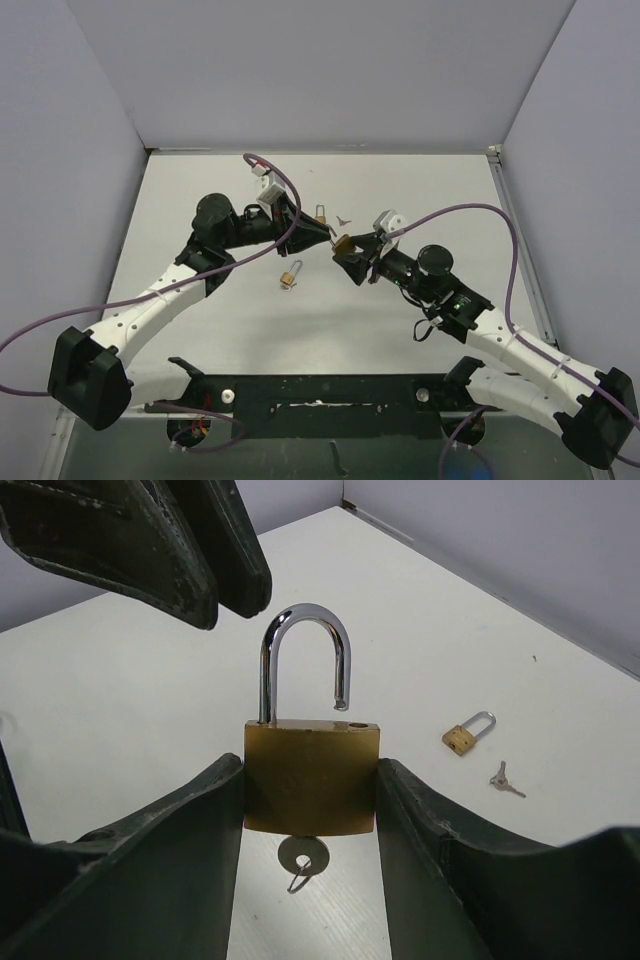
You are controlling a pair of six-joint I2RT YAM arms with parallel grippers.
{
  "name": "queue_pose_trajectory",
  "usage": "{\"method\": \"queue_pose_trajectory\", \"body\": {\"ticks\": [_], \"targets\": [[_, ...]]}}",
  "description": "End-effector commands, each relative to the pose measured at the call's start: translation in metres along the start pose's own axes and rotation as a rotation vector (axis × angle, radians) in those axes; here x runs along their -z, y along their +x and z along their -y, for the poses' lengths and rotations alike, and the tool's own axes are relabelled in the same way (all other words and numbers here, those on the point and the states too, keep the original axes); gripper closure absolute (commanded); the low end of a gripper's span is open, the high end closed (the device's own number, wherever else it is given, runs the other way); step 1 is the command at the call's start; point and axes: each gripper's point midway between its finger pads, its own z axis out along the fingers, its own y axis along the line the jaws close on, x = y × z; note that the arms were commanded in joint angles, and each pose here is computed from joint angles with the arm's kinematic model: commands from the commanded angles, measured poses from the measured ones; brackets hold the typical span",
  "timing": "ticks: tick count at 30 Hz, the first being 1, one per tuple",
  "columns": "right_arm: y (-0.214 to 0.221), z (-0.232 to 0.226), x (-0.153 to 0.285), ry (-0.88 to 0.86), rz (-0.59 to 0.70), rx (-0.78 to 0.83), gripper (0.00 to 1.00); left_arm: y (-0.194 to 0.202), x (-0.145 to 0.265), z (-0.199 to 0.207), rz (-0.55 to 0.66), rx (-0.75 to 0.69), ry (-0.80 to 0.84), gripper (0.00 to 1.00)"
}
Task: Lock with the key
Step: Lock the lock.
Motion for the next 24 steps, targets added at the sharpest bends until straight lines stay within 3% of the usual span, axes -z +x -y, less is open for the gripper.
{"method": "queue_pose_trajectory", "body": {"ticks": [1, 16, 24], "targets": [[-0.060, -0.004, 0.001, -0.012, 0.190, 0.059, 1.00, -0.015, -0.002, -0.004, 0.016, -0.039, -0.052, 0.83], [-0.065, 0.002, 0.004, 0.041, 0.191, 0.173, 1.00, -0.010, -0.010, -0.006, -0.017, 0.012, -0.060, 0.83], [-0.070, 0.007, 0.011, 0.084, 0.202, 0.220, 1.00, -0.025, 0.008, -0.032, 0.055, -0.030, -0.295, 0.83]]}}
